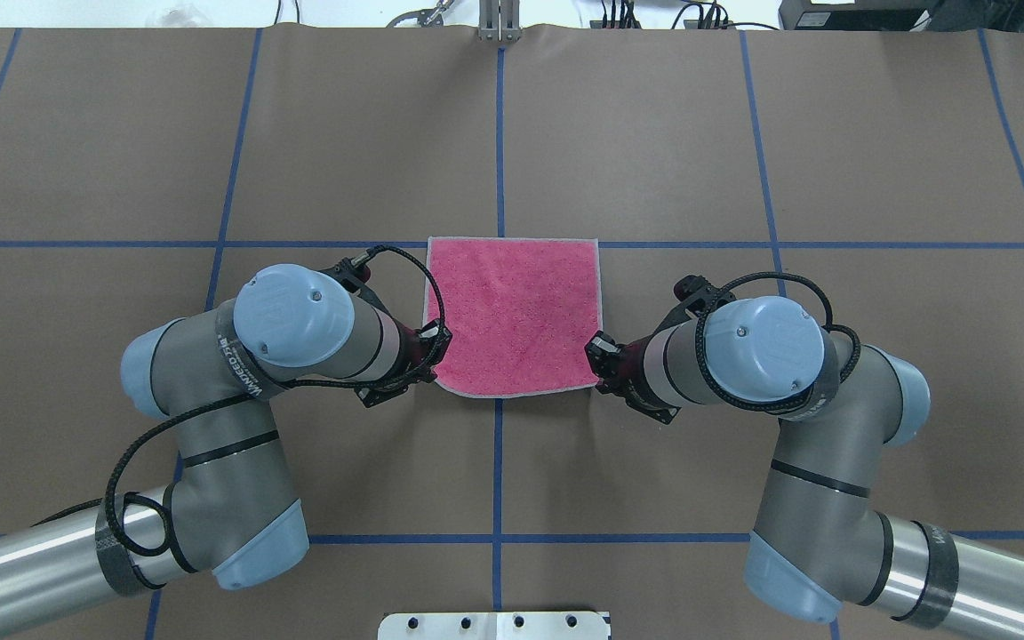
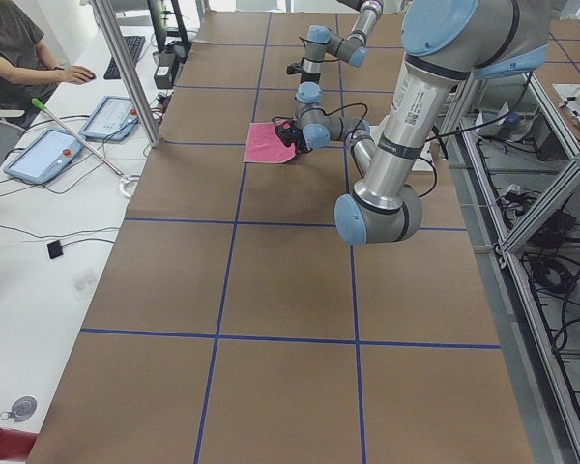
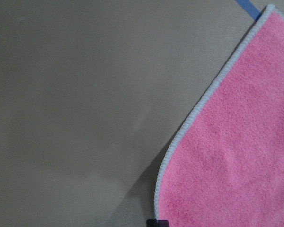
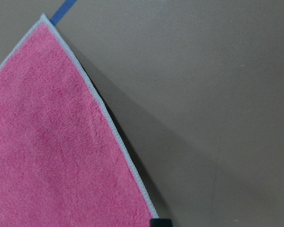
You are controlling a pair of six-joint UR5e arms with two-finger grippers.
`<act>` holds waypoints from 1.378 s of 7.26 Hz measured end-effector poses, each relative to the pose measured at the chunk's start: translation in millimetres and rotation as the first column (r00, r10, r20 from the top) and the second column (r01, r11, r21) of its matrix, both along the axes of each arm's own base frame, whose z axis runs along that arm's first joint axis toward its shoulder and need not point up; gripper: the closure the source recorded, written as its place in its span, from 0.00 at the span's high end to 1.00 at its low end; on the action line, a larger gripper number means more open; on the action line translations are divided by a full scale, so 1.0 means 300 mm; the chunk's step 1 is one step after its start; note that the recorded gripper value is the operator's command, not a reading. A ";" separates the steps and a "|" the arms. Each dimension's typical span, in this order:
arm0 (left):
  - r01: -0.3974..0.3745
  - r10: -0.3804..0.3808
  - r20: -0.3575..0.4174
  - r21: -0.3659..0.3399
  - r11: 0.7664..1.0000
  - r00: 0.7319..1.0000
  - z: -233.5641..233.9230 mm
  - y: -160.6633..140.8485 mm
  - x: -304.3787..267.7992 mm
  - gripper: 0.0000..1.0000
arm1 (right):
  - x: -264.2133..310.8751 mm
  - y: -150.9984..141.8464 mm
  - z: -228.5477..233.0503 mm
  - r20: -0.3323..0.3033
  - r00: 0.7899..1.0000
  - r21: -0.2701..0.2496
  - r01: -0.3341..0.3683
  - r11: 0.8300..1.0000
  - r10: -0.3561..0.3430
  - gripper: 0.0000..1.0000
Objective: Fold towel twice with both arms
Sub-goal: 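Lift the near edge with both grippers and carry it over the far edge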
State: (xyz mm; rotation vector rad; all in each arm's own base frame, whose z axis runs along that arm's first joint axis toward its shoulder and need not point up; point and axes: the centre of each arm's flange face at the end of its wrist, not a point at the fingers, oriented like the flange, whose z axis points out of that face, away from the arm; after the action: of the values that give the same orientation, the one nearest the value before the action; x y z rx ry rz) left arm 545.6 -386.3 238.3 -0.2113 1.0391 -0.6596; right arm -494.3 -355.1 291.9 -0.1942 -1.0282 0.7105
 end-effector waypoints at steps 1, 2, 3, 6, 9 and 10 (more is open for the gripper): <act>0.010 -0.010 -0.016 -0.011 1.000 1.000 -0.022 0.007 -0.014 0.00 | 0.007 0.006 -0.002 0.003 1.000 -0.001 0.003 1.000 -0.003 0.00; 0.017 -0.018 -0.029 -0.019 1.000 0.999 -0.042 0.012 -0.024 0.00 | 0.013 0.011 -0.008 0.008 1.000 0.000 0.005 1.000 -0.005 0.00; 0.023 -0.024 -0.037 -0.026 0.999 0.999 -0.056 0.016 -0.029 0.00 | 0.020 0.015 -0.019 0.016 1.000 0.000 0.011 1.000 -0.011 0.00; 0.054 -0.055 -0.038 -0.020 0.998 0.998 -0.061 -0.043 -0.063 0.00 | 0.044 -0.096 -0.036 0.021 1.000 -0.015 -0.012 1.000 0.012 0.00; 0.097 -0.098 -0.020 -0.019 0.995 0.995 -0.044 -0.159 -0.061 0.00 | 0.037 -0.219 -0.035 0.009 0.999 -0.032 -0.043 0.999 0.043 0.00; 0.105 -0.105 -0.011 -0.021 0.994 0.994 -0.037 -0.194 -0.041 0.00 | 0.031 -0.245 -0.028 0.003 0.999 -0.036 -0.050 0.998 0.050 0.00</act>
State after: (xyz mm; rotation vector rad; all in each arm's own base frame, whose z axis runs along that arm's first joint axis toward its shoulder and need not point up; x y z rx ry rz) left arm 533.4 -444.5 227.3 -0.1789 1.0611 -0.7651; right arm -485.1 -428.5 283.4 -0.2012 -1.0271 0.7743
